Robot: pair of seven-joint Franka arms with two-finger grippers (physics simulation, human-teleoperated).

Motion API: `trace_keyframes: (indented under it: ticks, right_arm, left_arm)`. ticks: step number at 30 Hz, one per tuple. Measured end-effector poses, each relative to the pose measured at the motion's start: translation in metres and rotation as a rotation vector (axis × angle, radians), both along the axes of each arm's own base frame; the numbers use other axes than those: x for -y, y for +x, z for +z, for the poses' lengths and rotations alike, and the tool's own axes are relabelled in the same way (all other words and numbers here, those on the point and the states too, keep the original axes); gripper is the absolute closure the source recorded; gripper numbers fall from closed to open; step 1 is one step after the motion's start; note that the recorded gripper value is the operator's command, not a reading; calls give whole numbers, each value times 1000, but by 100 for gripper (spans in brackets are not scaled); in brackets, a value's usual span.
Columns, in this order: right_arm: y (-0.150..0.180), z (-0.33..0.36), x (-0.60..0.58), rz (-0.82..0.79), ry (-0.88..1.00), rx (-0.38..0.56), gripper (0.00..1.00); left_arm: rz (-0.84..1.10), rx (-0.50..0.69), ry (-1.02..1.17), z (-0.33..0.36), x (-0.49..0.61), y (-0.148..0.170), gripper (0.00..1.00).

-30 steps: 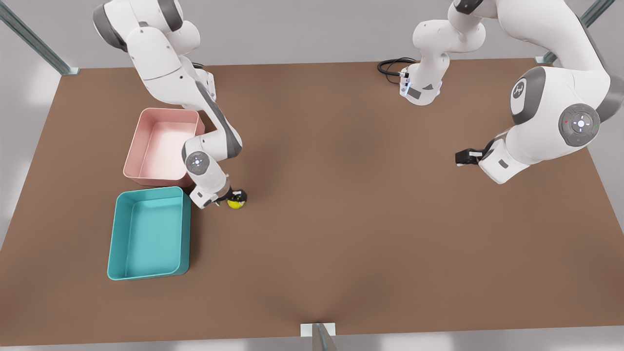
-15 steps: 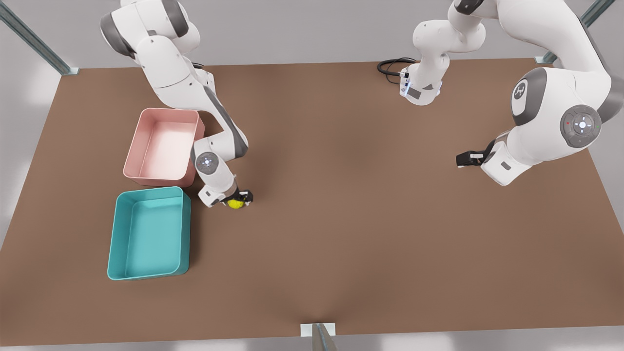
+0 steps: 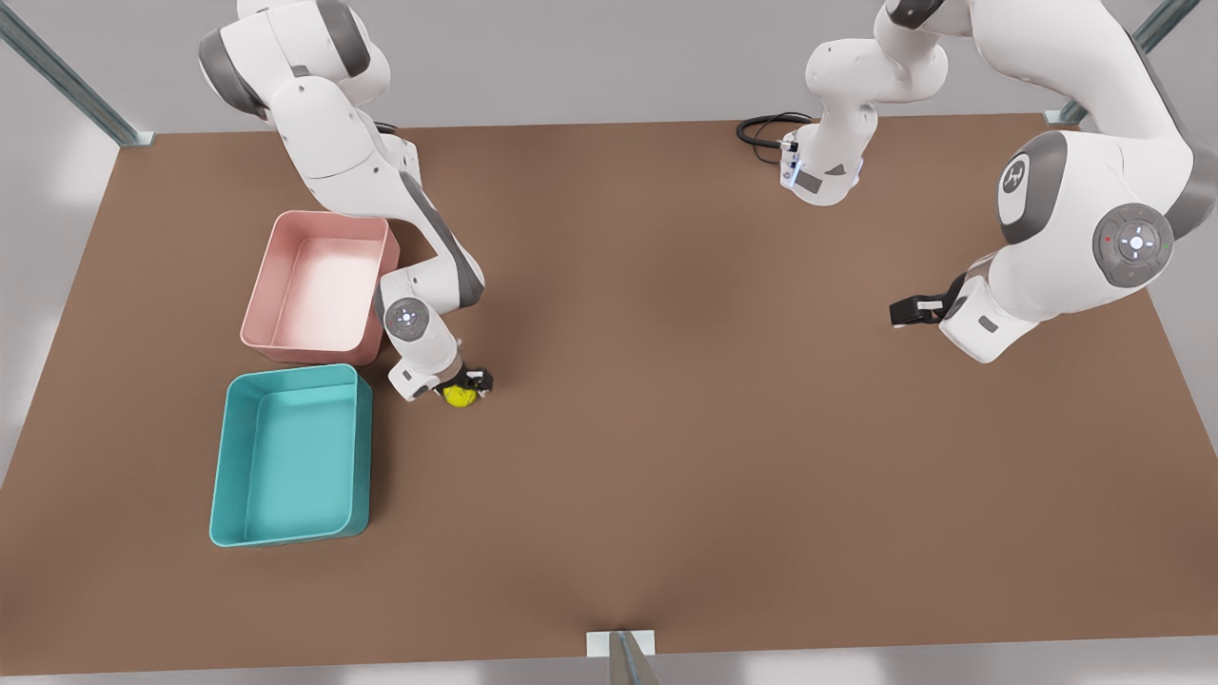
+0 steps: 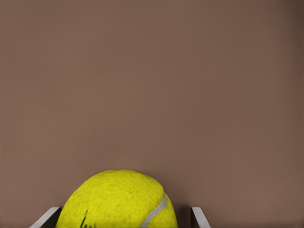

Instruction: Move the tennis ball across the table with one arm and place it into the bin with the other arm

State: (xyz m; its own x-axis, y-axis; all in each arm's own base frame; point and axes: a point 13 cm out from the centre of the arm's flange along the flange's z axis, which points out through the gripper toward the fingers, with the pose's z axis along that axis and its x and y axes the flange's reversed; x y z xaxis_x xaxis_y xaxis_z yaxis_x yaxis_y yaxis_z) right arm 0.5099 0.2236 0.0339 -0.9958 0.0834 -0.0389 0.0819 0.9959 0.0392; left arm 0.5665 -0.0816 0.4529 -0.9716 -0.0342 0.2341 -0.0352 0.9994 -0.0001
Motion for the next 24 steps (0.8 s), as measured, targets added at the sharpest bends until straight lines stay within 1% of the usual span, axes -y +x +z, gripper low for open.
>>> trace_keyframes:
  ticks: [1,2,6,7,9,13,17,19,20,22,24]
  right_arm:
    - [0,0,0,-1,0,0,10]
    - [0,0,0,-2,0,1,16]
    - [3,1,-1,-4,2,5,25]
    - [4,1,-1,-5,3,7,26]
    - [7,3,-1,-9,5,12,32]
    - [13,8,2,-15,11,23,33]
    - [26,37,-3,-13,32,67,33]
    - [40,62,-1,-20,48,105,33]
    - [54,79,1,-27,58,128,33]
    - [97,121,18,-56,74,177,33]
    - [129,146,55,-91,70,189,33]
  left_arm:
    - [2,3,0,2,0,0,0]
    - [2,6,0,3,0,0,0]
    - [-2,6,-2,6,5,-2,0]
    - [-12,4,-4,7,10,-3,0]
    - [-20,0,-5,8,15,-6,0]
    - [-29,18,-11,20,21,-5,0]
    - [-22,8,-21,17,23,-5,0]
    - [-15,-4,-23,11,22,-4,0]
    - [-13,-7,-24,10,22,-4,0]
    - [-11,-11,-25,8,22,-4,0]
    - [-11,-12,-24,8,24,-4,0]
